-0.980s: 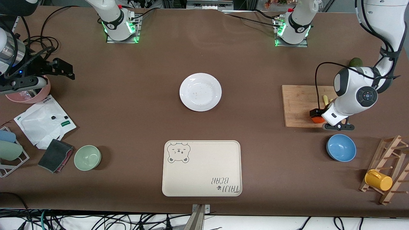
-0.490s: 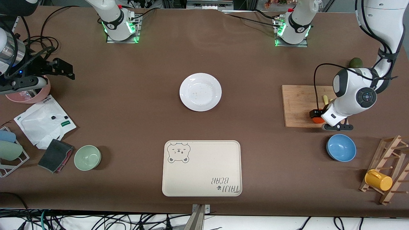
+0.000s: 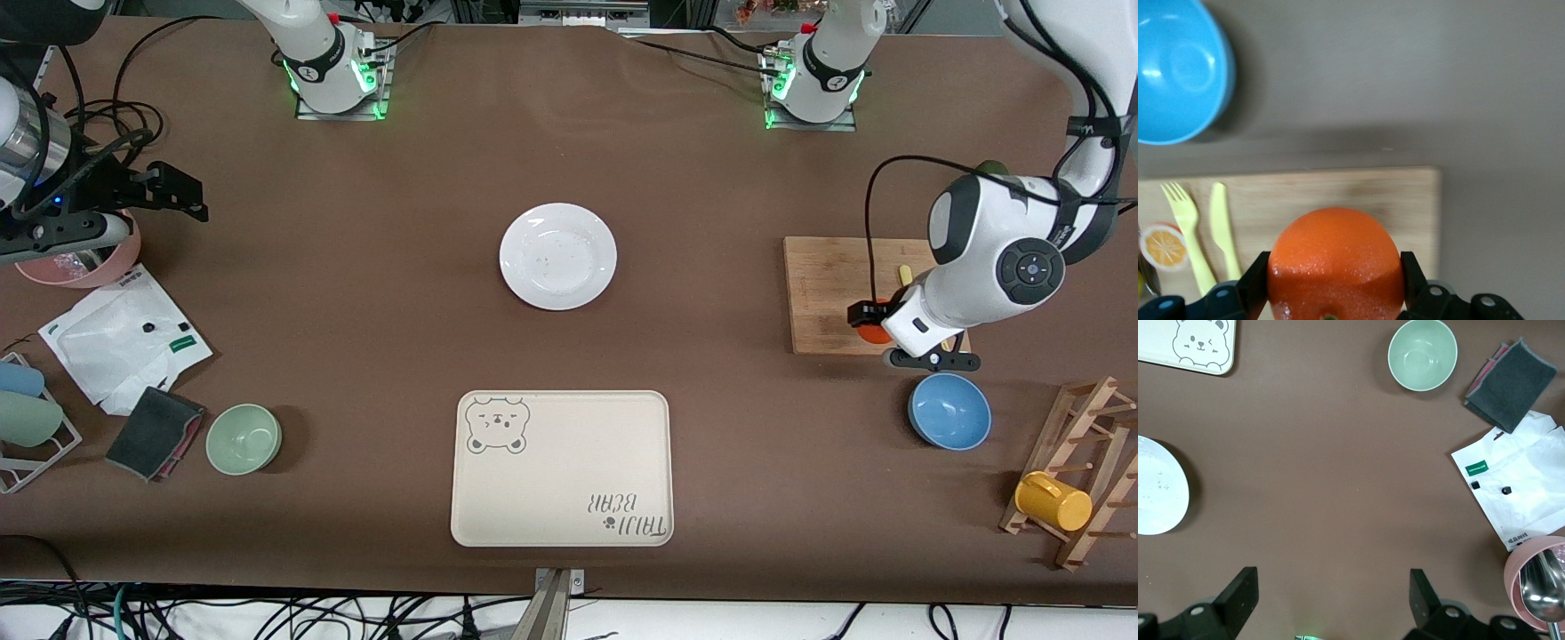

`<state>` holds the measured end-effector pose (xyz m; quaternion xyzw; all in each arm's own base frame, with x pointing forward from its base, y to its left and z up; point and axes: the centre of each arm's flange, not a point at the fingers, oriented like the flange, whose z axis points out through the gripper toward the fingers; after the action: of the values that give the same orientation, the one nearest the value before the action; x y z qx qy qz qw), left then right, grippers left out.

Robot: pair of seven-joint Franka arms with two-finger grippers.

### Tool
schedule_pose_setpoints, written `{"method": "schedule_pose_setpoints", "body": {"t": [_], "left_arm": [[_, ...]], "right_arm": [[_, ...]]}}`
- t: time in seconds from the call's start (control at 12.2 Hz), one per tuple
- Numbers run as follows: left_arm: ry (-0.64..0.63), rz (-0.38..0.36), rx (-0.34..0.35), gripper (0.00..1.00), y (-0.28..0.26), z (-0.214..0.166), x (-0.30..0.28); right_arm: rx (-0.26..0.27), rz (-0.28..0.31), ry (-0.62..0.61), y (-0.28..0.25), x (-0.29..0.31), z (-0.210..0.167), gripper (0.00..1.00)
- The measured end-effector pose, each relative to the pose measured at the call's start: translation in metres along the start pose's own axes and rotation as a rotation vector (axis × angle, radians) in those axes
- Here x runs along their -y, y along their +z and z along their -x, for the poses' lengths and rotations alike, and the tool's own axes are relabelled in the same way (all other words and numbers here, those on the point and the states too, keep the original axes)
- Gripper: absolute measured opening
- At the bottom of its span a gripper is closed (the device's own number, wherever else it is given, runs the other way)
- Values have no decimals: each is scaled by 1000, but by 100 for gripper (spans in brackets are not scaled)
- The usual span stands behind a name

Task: Place orange and plate with both arms
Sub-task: 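Lift the orange and carry it over the white plate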

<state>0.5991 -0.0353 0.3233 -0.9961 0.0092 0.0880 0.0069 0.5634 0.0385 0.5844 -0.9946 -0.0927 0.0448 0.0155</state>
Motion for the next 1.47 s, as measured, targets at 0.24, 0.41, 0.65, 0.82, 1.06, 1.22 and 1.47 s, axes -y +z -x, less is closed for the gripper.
{"method": "schedule_pose_setpoints", "body": {"t": [0.24, 0.41, 0.65, 0.82, 1.06, 1.22, 1.47], "left_arm": [[-133, 72, 32, 81, -24, 9, -87], [-257, 72, 48, 81, -24, 28, -162], [-394, 53, 62, 81, -17, 60, -273], [-481, 47, 82, 81, -4, 76, -332], [-556, 12, 140, 81, 42, 103, -405], [-596, 41, 144, 81, 77, 117, -444], [-647, 113, 142, 81, 121, 120, -471]], "right_arm": [[1, 0, 0, 0, 0, 0, 100], [2, 0, 0, 1, 0, 0, 100], [2, 0, 1, 1, 0, 0, 100], [3, 0, 1, 1, 0, 0, 100], [5, 0, 1, 2, 0, -1, 100], [8, -1, 1, 2, 0, -1, 100], [15, -2, 1, 4, 0, 0, 100]]}}
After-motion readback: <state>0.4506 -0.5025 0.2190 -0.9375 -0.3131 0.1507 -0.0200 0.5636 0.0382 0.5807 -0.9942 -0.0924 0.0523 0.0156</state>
